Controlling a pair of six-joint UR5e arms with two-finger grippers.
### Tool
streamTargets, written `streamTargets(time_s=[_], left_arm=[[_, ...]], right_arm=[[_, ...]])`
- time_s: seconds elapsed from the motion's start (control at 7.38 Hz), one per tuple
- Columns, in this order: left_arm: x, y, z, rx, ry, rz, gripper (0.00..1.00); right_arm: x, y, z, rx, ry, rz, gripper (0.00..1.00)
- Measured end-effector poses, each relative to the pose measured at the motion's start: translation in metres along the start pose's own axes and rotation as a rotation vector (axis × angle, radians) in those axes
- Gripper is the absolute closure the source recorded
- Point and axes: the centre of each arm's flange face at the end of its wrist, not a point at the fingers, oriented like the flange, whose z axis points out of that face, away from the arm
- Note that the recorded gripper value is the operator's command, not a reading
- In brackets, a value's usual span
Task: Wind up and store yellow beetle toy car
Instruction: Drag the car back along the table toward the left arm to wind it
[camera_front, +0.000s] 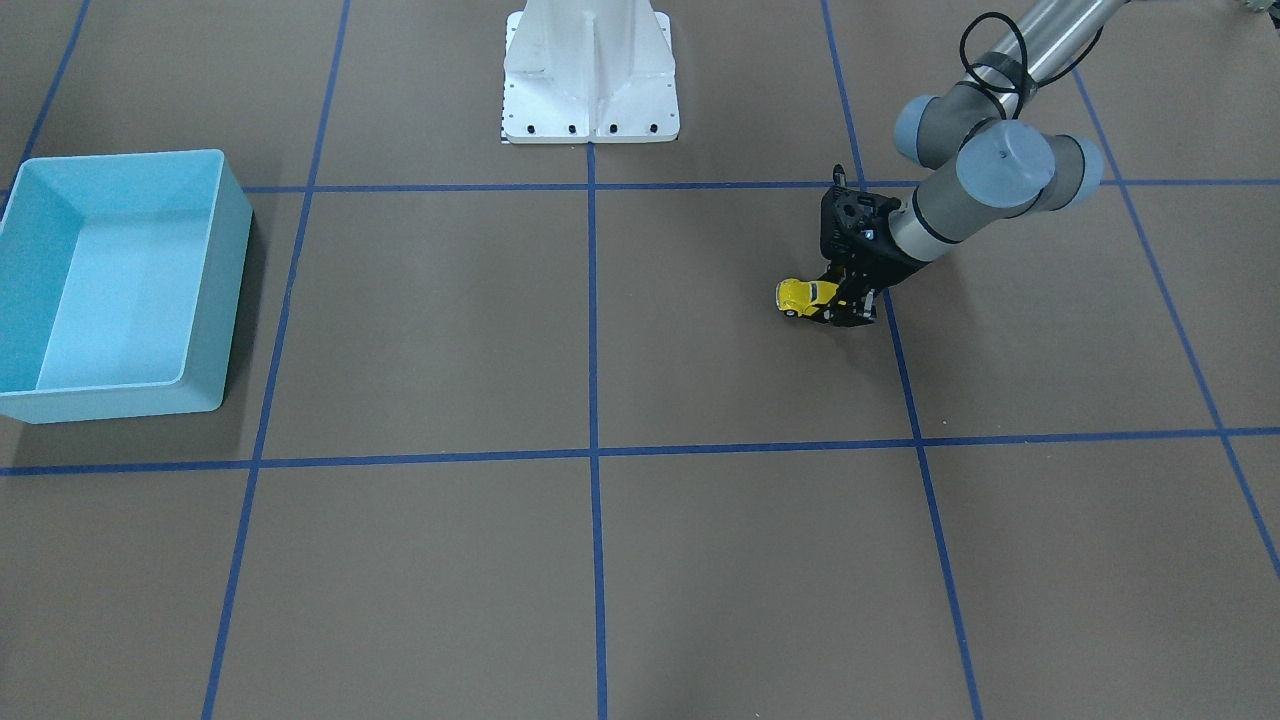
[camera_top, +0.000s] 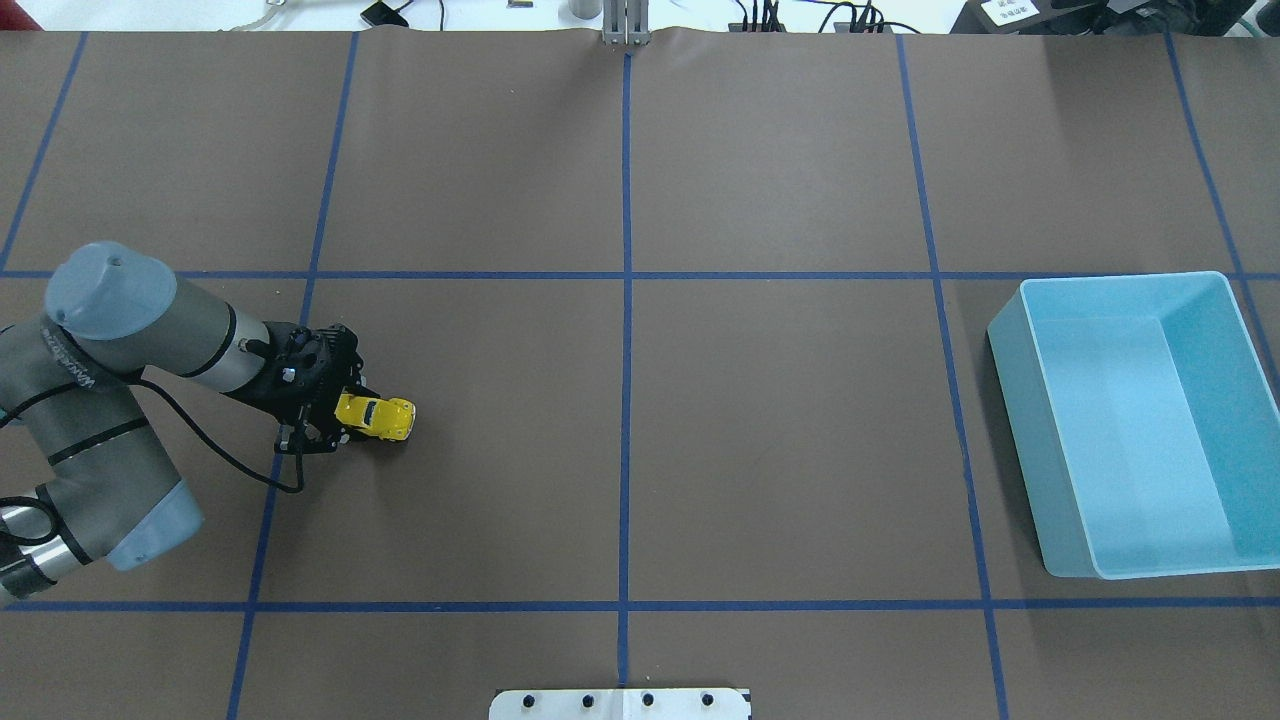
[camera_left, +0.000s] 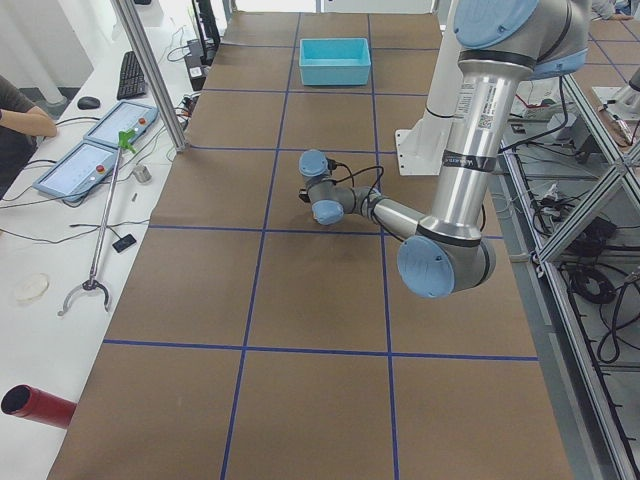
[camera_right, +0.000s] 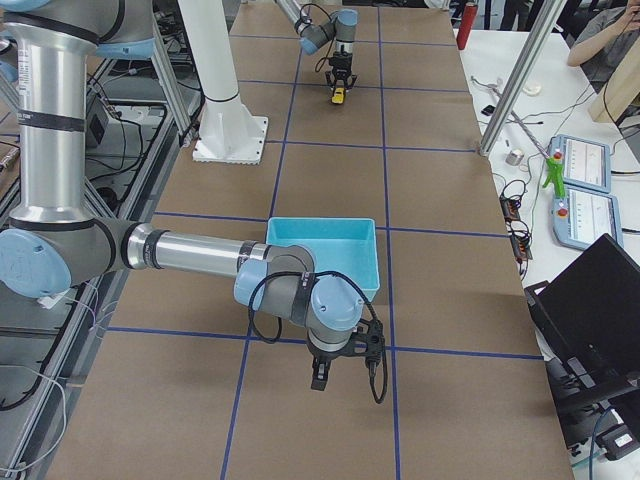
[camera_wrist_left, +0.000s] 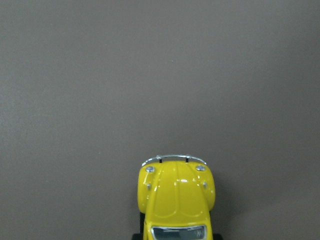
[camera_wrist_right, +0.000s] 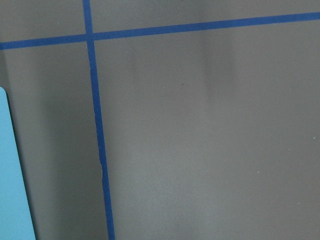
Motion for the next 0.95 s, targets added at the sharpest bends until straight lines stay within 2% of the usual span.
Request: streamTargets(time_s=[0.95], left_arm=[[0.014, 0.037, -0.008, -0.012, -0.008, -0.014, 0.96]], right_arm=[[0.0, 0.0, 0.0, 0.0, 0.0, 0.0, 0.0]])
